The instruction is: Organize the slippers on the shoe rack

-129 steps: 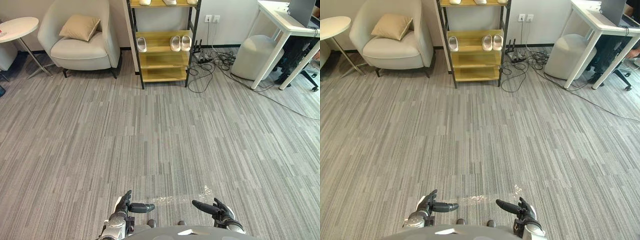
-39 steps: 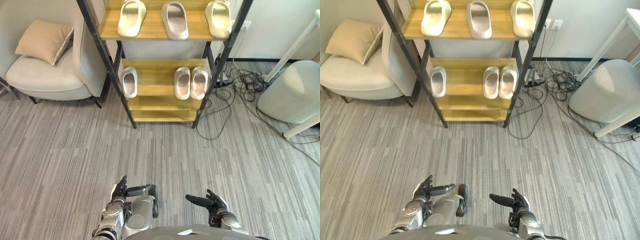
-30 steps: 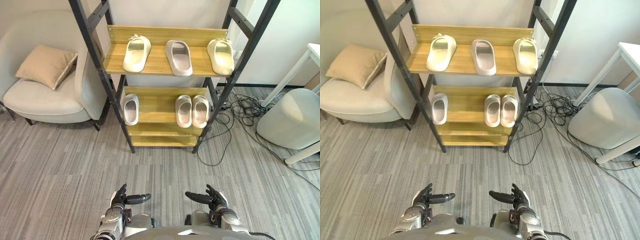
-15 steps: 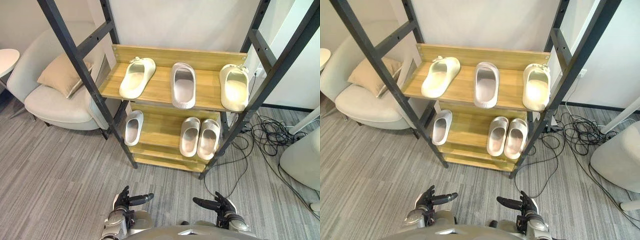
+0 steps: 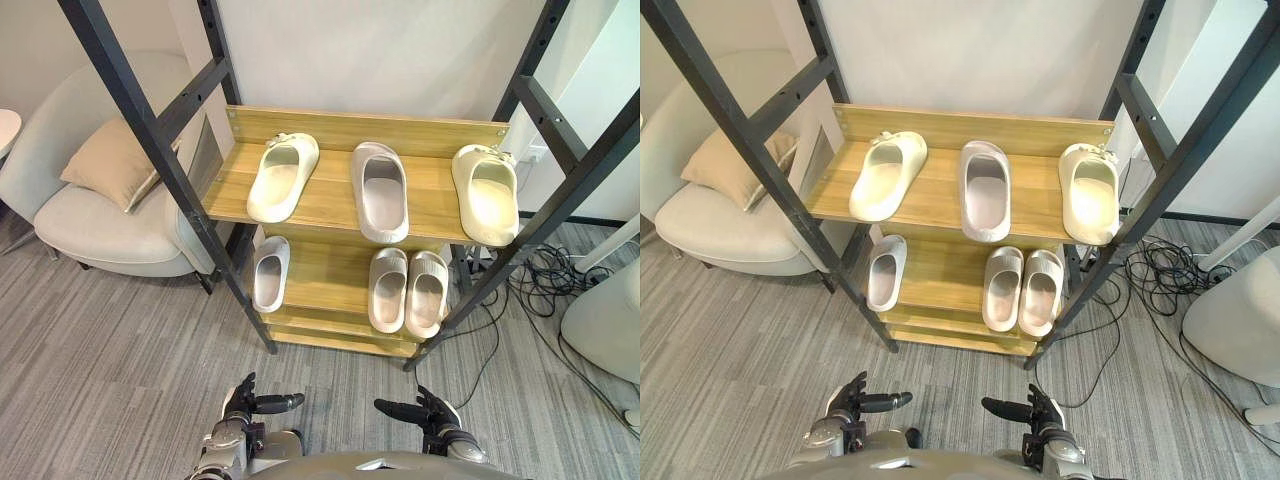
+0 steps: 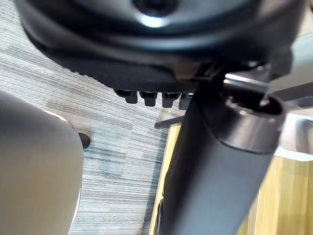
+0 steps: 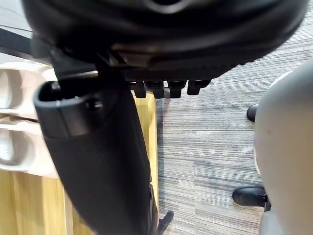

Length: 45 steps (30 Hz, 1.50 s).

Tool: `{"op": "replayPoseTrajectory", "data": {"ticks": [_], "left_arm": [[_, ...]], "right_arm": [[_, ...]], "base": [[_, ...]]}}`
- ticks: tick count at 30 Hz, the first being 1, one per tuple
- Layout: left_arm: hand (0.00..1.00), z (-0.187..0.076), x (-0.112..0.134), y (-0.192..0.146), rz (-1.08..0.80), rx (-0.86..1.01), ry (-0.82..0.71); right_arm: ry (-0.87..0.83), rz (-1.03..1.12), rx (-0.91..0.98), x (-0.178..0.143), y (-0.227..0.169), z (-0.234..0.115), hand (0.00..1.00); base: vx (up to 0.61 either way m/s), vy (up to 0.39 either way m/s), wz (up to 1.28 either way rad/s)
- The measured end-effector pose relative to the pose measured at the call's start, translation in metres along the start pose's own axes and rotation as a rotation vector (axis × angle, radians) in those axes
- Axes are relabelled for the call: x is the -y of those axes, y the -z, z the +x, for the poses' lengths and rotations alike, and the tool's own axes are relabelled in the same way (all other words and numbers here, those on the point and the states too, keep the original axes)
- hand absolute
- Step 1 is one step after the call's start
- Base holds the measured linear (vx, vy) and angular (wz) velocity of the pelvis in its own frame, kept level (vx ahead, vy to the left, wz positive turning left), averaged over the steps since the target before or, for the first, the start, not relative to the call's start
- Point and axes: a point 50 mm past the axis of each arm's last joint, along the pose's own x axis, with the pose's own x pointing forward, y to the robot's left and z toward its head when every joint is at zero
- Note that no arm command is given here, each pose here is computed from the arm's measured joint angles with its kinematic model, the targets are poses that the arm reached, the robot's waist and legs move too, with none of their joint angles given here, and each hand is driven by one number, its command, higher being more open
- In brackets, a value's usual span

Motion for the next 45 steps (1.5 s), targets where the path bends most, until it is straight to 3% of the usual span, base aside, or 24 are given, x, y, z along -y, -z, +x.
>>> {"op": "replayPoseTrajectory", "data": {"ticks": [5,8,16,22,25,27,29,33,37,40,45], "left_arm": [[1.0,0.0,0.0,0.001,0.042,-0.001,0.012],[1.0,0.0,-0.001,0.0,0.057,0.002,0.013],[1.0,0.002,0.001,-0.006,0.091,0.019,0.016],[1.0,0.004,-0.006,-0.01,0.121,0.021,-0.012],[1.0,0.004,-0.002,-0.01,0.166,0.02,0.005],[1.0,0.004,0.0,-0.011,0.188,0.032,0.013],[1.0,0.004,0.0,-0.011,0.191,0.029,0.013],[1.0,0.003,-0.001,-0.009,0.201,0.025,0.014],[1.0,0.002,-0.002,-0.005,0.2,0.017,0.012],[1.0,0.002,0.001,-0.004,0.22,0.018,0.028],[1.0,0.0,0.003,-0.001,0.216,0.025,0.036]], "right_arm": [[-0.045,-0.103,0.009,-0.008,-0.003,0.001,1.0],[-0.14,-0.272,0.053,-0.027,-0.013,0.001,1.0],[-0.657,-0.674,0.381,-0.147,-0.063,-0.033,1.0],[-0.856,-0.735,0.585,-0.174,-0.095,-0.07,1.0],[-0.982,-0.706,0.748,-0.188,-0.116,-0.106,1.0],[-1.152,-0.581,1.003,-0.196,-0.148,-0.167,1.0],[-1.221,-0.489,1.214,-0.191,-0.174,-0.205,1.0],[-1.119,-0.363,1.566,-0.162,-0.22,-0.247,1.0],[-0.936,-0.3,1.687,-0.135,-0.242,-0.251,1.0],[-0.717,-0.368,1.766,-0.116,-0.253,-0.248,1.0],[-0.497,-0.396,1.86,-0.096,-0.268,-0.251,1.0]], "base": [[-0.04,-0.037,0.09],[-0.02,-0.012,0.03],[-0.01,0.002,0.04],[-0.01,0.006,0.0],[-0.03,0.013,-0.06],[-0.02,0.005,-0.1],[-0.02,0.003,-0.05],[-0.02,0.012,-0.09],[-0.03,0.012,-0.07],[-0.02,0.005,-0.11],[0.0,-0.001,-0.01]]}}
